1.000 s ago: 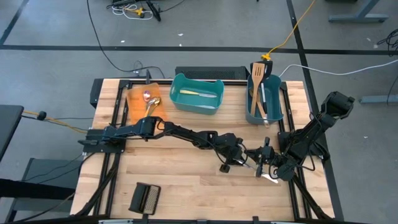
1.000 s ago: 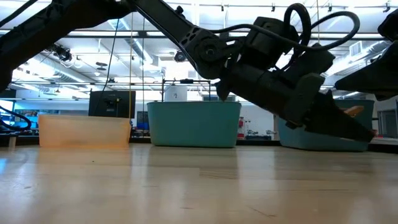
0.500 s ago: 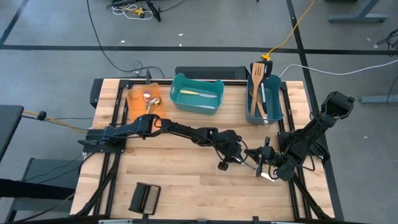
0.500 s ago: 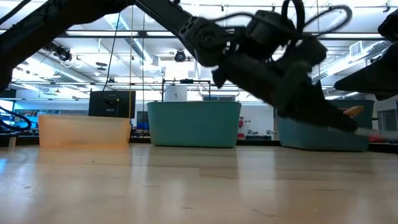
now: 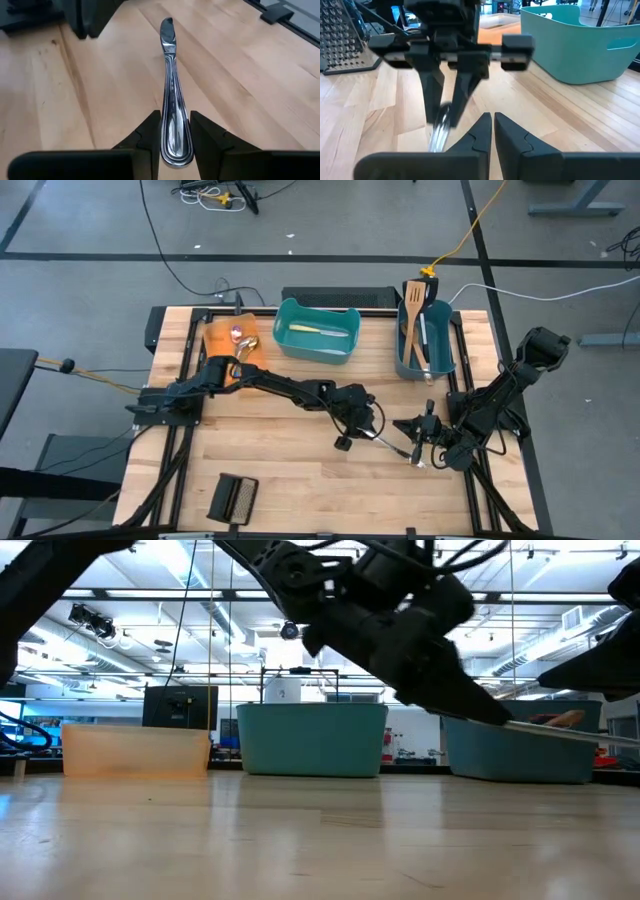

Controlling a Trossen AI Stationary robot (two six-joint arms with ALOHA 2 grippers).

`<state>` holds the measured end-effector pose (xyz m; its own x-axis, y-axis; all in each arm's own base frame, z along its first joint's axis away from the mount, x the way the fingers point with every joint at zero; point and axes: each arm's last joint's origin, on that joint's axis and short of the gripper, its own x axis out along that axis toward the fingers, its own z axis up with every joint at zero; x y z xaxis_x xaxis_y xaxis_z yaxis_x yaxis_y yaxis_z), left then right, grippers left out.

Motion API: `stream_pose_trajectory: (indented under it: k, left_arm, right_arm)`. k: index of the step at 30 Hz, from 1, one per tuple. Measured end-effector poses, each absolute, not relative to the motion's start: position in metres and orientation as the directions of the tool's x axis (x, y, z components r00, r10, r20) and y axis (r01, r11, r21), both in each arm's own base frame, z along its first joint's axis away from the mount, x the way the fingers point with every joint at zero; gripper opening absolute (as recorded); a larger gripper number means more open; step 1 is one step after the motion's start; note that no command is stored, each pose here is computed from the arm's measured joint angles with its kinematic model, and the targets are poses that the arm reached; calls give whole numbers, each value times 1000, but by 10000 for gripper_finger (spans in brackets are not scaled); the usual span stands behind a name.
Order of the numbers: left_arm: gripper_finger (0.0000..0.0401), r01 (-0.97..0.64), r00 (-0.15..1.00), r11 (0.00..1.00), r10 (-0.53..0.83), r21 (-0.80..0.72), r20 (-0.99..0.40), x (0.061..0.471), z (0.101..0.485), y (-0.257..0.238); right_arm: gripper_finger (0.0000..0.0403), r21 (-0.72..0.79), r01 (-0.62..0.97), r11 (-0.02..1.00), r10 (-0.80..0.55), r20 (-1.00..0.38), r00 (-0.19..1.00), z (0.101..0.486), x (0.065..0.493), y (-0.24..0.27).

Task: Pick & Place Kitchen Items
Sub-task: Put the silver knife into the green bin

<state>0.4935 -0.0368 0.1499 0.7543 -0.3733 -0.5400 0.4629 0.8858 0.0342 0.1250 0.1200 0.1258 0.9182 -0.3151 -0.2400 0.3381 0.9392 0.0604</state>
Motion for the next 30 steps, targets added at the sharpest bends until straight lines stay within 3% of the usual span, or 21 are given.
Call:
stream_pose_trajectory:
  k: [12, 21, 30]
  left_arm:
    - [88, 419, 767, 908, -335, 31, -548, 431, 186, -20]
    - [88, 346, 765, 938, -287, -8, -577, 379, 191, -3]
    - [88, 222, 810, 973, -151, 58, -566, 336, 205, 9]
  right_arm:
    - [32, 60, 345, 937, -322, -239, 916, 125, 125, 120]
    - [32, 63, 357, 932, -335, -227, 914, 126, 125, 119]
    - [32, 104, 362, 926, -332, -231, 915, 126, 125, 119]
